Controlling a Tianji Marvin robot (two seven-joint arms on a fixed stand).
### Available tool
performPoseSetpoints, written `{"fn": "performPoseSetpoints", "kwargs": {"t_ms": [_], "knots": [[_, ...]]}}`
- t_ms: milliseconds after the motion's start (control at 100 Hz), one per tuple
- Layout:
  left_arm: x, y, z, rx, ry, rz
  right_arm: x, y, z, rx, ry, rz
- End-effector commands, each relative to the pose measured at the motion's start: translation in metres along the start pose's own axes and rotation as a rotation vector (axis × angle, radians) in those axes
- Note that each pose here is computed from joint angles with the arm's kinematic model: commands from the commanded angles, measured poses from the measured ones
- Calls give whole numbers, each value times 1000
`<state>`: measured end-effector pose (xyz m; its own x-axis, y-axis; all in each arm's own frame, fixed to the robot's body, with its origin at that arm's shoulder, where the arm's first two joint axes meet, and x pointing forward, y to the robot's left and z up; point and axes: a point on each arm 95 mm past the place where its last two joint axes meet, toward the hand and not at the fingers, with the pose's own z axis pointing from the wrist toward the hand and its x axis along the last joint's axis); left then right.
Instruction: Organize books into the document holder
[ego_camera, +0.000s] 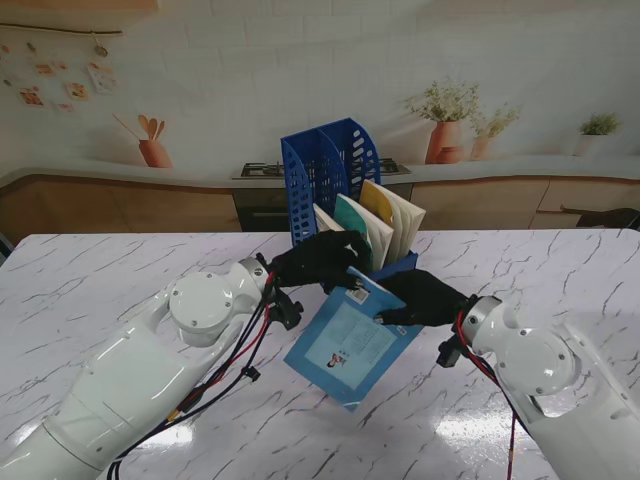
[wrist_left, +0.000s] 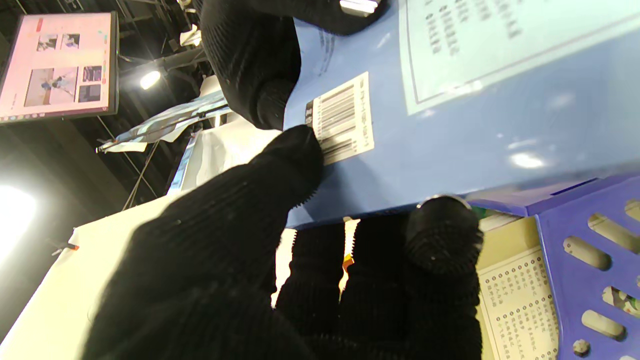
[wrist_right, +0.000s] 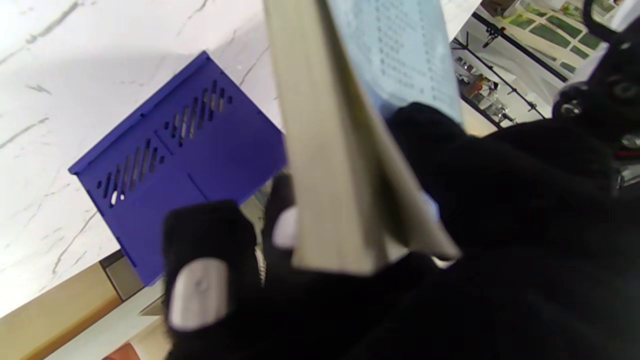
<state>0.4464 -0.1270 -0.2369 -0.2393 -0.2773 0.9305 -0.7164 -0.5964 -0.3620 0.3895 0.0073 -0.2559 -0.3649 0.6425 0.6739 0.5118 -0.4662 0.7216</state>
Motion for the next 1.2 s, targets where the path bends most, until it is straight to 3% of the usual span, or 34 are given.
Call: {"fn": "performPoseSetpoints", "kwargs": {"t_ms": [0, 100, 260, 570, 840, 1190], "knots": [[0, 9, 3, -8, 25, -33, 11, -1, 0, -20, 31, 14], [-2, 11, 1, 3, 24, -33, 14, 2, -2, -42, 40, 14], [-3, 8, -8, 28, 10, 60, 20, 13, -14, -91, 34, 8], [-9, -4, -34, 83, -59, 94, 34, 57, -43, -229, -40, -31], [-26, -9, -54, 103, -144, 66, 57, 99, -54, -366, -93, -80], [-46, -10, -65, 104, -208, 24, 91, 151, -61, -570, -130, -116]]}}
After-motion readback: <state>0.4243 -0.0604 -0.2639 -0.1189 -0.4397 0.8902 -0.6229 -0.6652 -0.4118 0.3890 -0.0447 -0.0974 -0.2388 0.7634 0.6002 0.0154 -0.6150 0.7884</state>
